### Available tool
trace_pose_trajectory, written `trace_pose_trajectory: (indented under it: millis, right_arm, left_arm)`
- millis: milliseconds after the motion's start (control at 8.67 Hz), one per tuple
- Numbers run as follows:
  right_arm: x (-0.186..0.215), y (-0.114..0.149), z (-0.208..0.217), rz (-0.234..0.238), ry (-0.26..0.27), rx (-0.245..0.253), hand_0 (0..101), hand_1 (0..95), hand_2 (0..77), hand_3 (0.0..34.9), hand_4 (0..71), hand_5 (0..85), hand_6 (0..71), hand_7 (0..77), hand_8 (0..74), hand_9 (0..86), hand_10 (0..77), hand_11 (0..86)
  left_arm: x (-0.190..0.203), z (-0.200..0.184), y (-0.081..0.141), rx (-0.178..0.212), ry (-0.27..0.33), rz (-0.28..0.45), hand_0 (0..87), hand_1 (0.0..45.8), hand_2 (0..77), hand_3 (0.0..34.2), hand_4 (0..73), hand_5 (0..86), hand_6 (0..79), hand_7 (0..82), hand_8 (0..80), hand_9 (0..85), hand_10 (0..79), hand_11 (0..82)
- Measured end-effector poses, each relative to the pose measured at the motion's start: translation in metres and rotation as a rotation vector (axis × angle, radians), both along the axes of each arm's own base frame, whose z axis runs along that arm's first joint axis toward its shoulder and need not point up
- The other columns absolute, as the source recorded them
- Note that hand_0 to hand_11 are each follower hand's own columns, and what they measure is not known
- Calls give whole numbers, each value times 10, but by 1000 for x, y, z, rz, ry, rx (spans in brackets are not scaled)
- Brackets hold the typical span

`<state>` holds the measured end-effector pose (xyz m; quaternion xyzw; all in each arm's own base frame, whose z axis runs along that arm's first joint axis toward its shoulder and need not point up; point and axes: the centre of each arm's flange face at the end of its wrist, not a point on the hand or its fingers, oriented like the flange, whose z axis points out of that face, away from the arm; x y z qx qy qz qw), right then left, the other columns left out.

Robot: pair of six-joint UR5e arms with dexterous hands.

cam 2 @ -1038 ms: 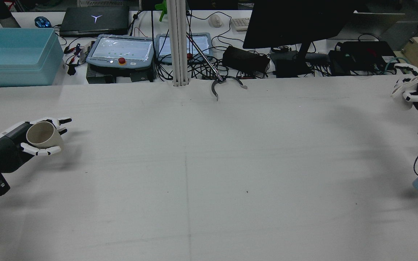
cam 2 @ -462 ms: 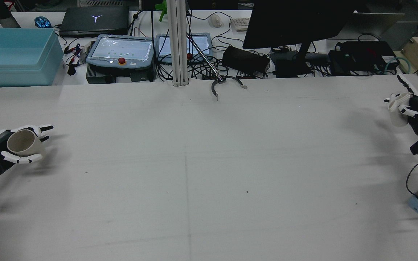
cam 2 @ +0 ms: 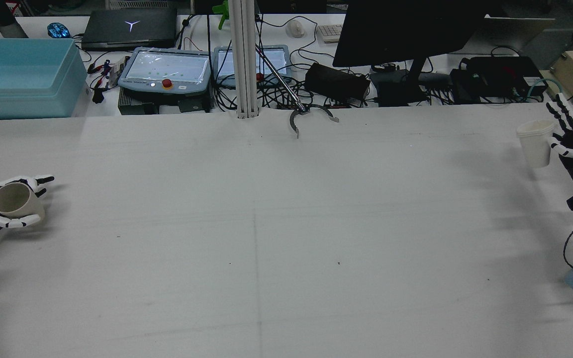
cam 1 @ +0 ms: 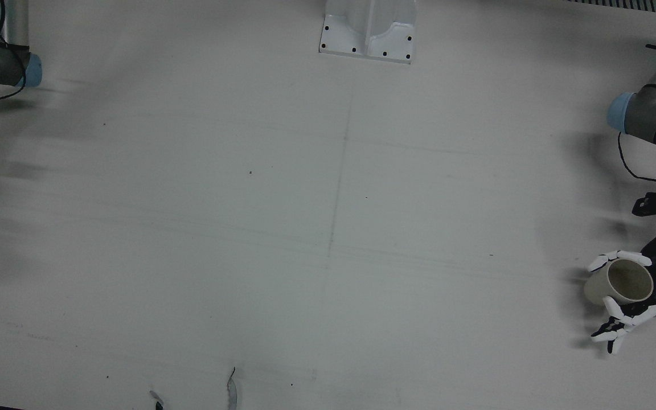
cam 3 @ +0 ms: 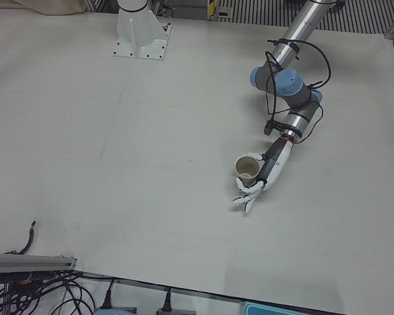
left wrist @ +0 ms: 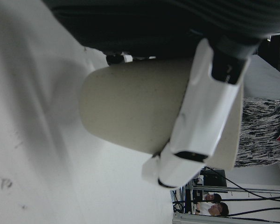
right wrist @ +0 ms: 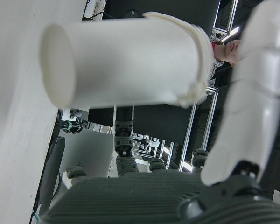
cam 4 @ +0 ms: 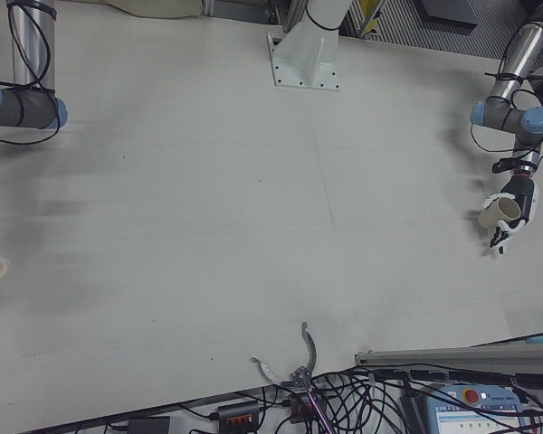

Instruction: Pour water

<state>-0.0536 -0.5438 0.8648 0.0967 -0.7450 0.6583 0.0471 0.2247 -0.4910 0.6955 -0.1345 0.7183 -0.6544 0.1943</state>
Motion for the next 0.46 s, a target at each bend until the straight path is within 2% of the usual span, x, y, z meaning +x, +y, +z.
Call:
trace_pose_trajectory:
  millis: [115, 231, 346, 462]
  right_arm:
    - [2, -1, -3, 3, -4, 5, 515, 104, 611, 233, 0, 38, 11, 104, 387, 442, 0, 11]
    - [2, -2, -5, 5, -6, 11, 515, 104, 611, 233, 0, 38, 11, 104, 387, 442, 0, 11]
    - [2, -3, -8, 7, -7, 16, 516, 158, 5, 268, 0, 38, 5, 16, 262, 333, 0, 5]
    - [2, -4, -9, 7, -7, 19, 518, 213, 87, 303, 0, 38, 5, 16, 0, 5, 0, 5]
  left_arm:
    - [-5, 5, -1, -1, -7, -5, 802, 295, 333, 0, 327, 540, 175, 180, 49, 16, 49, 109]
    - [-8, 11, -1, -4, -15, -6, 802, 295, 333, 0, 284, 567, 147, 147, 38, 22, 16, 55]
    - [-9, 16, -1, -9, -21, -7, 732, 295, 333, 1, 207, 616, 131, 114, 22, 16, 5, 22]
    - [-10, 20, -1, -11, -25, -7, 636, 245, 327, 1, 251, 578, 114, 93, 22, 16, 5, 16]
